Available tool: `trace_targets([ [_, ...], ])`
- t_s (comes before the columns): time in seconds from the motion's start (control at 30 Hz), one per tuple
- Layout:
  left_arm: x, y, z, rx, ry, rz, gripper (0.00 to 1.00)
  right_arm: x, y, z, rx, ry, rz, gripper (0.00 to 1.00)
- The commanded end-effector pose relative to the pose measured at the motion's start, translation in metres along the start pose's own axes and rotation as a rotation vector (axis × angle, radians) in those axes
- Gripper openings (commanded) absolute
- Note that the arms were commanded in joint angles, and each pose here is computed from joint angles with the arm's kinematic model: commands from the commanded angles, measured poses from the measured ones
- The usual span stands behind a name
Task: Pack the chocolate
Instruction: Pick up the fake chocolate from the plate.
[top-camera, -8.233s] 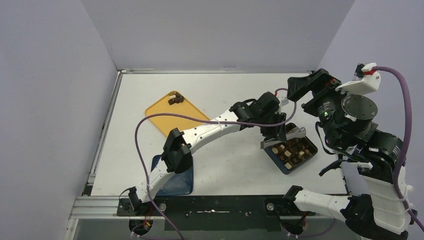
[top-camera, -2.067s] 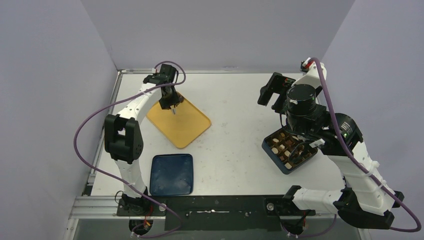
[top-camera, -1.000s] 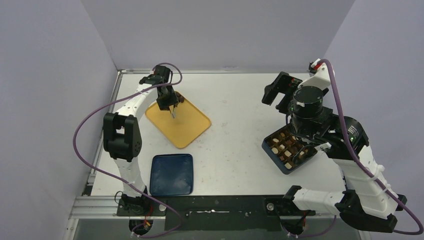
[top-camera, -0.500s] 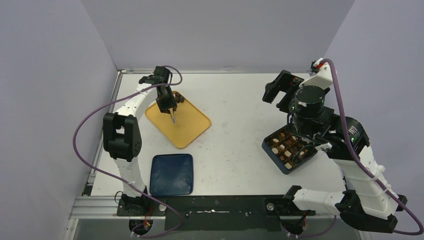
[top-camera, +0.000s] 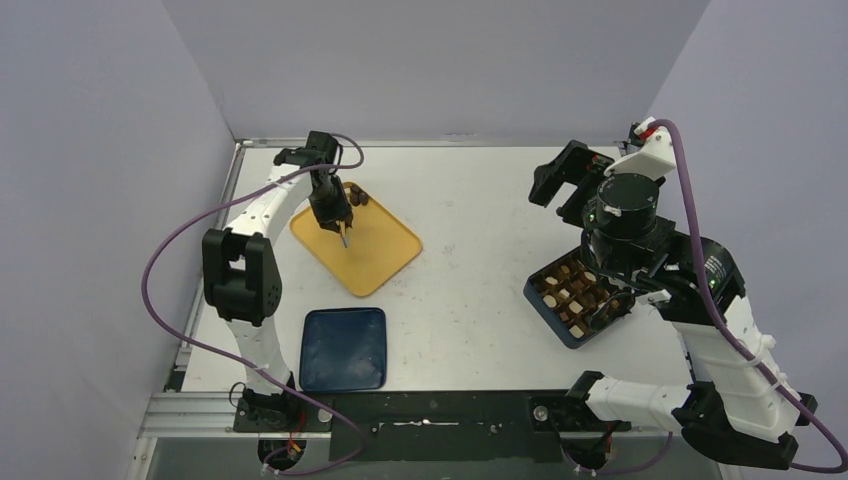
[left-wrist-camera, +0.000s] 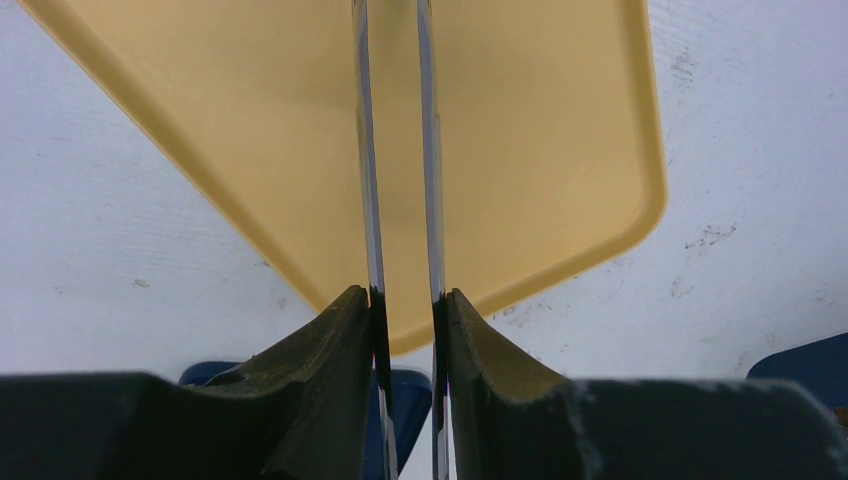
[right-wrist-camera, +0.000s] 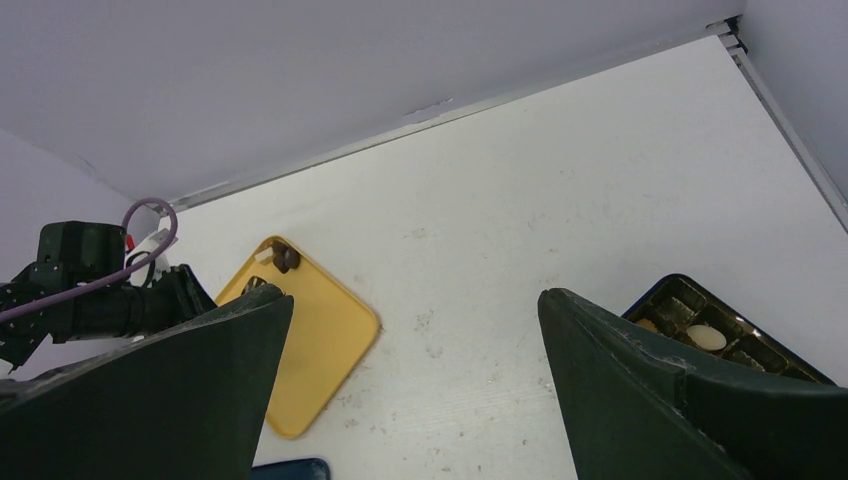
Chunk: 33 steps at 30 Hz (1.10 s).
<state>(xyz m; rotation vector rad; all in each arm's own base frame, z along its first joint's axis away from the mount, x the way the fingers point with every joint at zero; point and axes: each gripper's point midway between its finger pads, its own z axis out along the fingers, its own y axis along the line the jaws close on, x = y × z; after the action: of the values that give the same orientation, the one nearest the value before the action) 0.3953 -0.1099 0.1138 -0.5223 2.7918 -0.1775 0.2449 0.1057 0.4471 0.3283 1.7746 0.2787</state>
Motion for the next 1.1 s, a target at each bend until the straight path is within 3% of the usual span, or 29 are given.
trace_targets([
  [0.0, -0.012, -0.015, -0.043, 0.086, -0.058, -0.003, 0.26, -0.01, 0.001, -0.002, -0.011, -0.029, 0.023, 1.0],
  [0.23, -0.004, -0.019, -0.053, 0.11, -0.012, -0.025, 0.26, -0.013, 0.002, -0.003, -0.011, -0.032, 0.017, 1.0],
  [0.6, 0.002, -0.059, -0.077, 0.2, -0.011, 0.032, 0.26, -0.018, 0.002, -0.004, -0.01, -0.045, 0.023, 1.0],
  [1.07, 0.048, -0.21, -0.13, 0.56, -0.059, 0.168, 0.26, -0.031, -0.003, -0.016, -0.019, -0.062, 0.071, 1.0],
])
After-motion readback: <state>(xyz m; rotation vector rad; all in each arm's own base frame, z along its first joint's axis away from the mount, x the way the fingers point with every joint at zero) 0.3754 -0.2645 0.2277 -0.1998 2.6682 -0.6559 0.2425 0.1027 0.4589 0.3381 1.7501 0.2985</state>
